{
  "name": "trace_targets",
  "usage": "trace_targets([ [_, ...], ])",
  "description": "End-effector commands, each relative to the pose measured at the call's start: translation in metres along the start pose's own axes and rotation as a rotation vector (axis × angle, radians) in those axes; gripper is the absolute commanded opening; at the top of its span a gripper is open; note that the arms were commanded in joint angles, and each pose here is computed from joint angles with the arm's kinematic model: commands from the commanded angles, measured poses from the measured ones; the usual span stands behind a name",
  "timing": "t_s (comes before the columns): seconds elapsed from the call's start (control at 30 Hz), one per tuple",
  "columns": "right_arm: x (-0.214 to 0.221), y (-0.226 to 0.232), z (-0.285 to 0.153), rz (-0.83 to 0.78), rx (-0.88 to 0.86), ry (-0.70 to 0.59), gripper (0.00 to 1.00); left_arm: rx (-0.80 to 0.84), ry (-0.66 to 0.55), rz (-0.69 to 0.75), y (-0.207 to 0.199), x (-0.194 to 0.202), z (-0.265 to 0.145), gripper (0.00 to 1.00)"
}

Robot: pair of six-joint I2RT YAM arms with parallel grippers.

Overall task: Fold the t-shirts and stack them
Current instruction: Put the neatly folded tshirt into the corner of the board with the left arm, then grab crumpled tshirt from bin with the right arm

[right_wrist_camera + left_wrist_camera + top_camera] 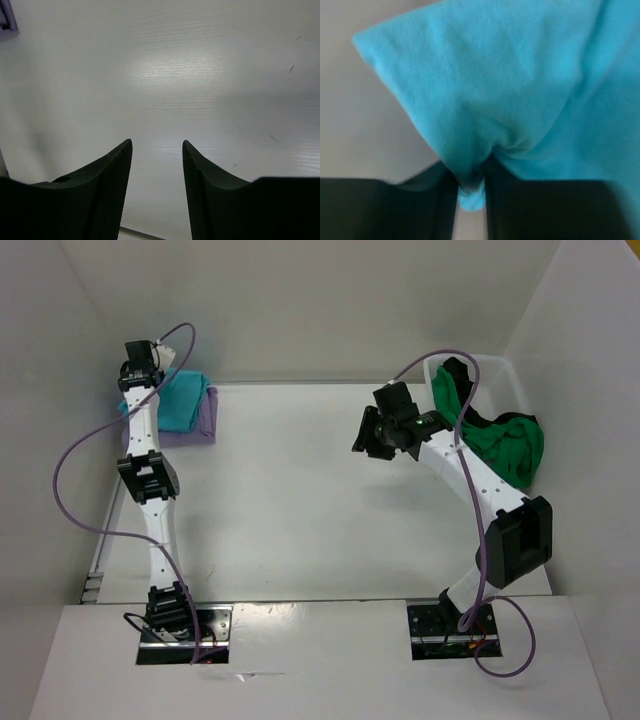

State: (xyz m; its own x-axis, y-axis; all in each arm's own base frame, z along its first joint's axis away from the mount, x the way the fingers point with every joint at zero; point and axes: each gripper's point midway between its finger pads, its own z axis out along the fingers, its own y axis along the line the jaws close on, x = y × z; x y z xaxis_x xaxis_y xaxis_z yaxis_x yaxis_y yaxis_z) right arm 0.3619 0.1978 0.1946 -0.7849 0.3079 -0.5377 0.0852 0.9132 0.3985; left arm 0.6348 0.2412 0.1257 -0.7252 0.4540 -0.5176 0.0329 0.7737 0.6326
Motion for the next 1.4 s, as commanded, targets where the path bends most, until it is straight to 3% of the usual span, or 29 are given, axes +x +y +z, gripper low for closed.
trace_targets([
  [0.0, -0.009, 0.010, -0.008, -0.020, -0.007, -0.015, 0.52, 0.006, 0.037, -0.036, 0.007, 0.012, -0.009, 0.34],
  [0.07, -0.010, 0.008, -0.008, -0.020, 0.002, -0.022, 0.54, 0.013, 0.046, -0.062, 0.002, 0.016, -0.006, 0.59],
  [0.1, -0.013, 0.010, -0.010, -0.020, -0.003, -0.029, 0.57, 0.012, 0.061, -0.078, 0.005, 0.024, -0.003, 0.79],
  [0.2, -0.013, 0.010, -0.013, -0.029, 0.001, -0.025, 0.60, -0.019, 0.062, -0.108, 0.010, 0.023, -0.007, 0.99],
  [0.43, -0.017, 0.012, -0.016, -0.028, -0.011, -0.039, 0.60, -0.060, 0.065, -0.216, 0.031, 0.024, -0.021, 0.99],
  [0.53, -0.018, 0.014, -0.020, -0.028, -0.017, -0.048, 0.61, 0.053, 0.002, -0.242, 0.025, 0.004, -0.044, 0.99],
  [0.6, -0.027, 0.009, -0.034, -0.026, 0.011, -0.089, 0.61, 0.243, -0.080, -0.250, 0.002, -0.016, -0.068, 0.99],
  [0.73, -0.054, -0.014, -0.069, -0.029, 0.132, -0.203, 0.75, 0.589, -0.295, -0.268, -0.013, -0.070, -0.186, 0.99],
  [0.77, -0.069, -0.033, -0.078, -0.010, 0.191, -0.248, 0.77, 0.740, -0.372, -0.243, -0.032, -0.085, -0.217, 0.99],
  [0.8, -0.083, -0.041, -0.091, -0.002, 0.212, -0.282, 0.78, 0.767, -0.468, -0.230, -0.016, -0.102, -0.275, 0.99],
  [0.93, -0.120, -0.117, -0.116, 0.090, 0.387, -0.346, 0.83, 1.039, -0.629, -0.216, -0.037, -0.118, -0.387, 0.99],
  [1.0, -0.140, -0.165, -0.119, 0.134, 0.489, -0.365, 0.83, 1.098, -0.645, -0.165, -0.057, -0.118, -0.418, 0.99],
  [1.07, -0.151, -0.191, -0.098, 0.145, 0.526, -0.347, 0.85, 1.149, -0.554, -0.159, -0.087, -0.102, -0.415, 0.99],
  [1.13, -0.160, -0.196, -0.081, 0.092, 0.507, -0.326, 0.89, 1.141, -0.536, -0.104, -0.113, -0.098, -0.411, 0.99],
  [1.17, -0.165, -0.202, -0.066, 0.082, 0.522, -0.321, 0.92, 1.170, -0.456, -0.119, -0.138, -0.074, -0.410, 0.99],
  [1.2, -0.167, -0.206, -0.058, 0.082, 0.535, -0.320, 0.92, 1.167, -0.470, -0.087, -0.157, -0.075, -0.410, 0.99],
  [1.27, -0.168, -0.221, -0.033, 0.076, 0.557, -0.286, 0.92, 1.191, -0.358, -0.080, -0.190, -0.046, -0.400, 0.99],
  [1.37, -0.162, -0.235, 0.002, 0.069, 0.561, -0.216, 0.89, 1.242, -0.301, -0.097, -0.214, -0.031, -0.397, 0.99],
])
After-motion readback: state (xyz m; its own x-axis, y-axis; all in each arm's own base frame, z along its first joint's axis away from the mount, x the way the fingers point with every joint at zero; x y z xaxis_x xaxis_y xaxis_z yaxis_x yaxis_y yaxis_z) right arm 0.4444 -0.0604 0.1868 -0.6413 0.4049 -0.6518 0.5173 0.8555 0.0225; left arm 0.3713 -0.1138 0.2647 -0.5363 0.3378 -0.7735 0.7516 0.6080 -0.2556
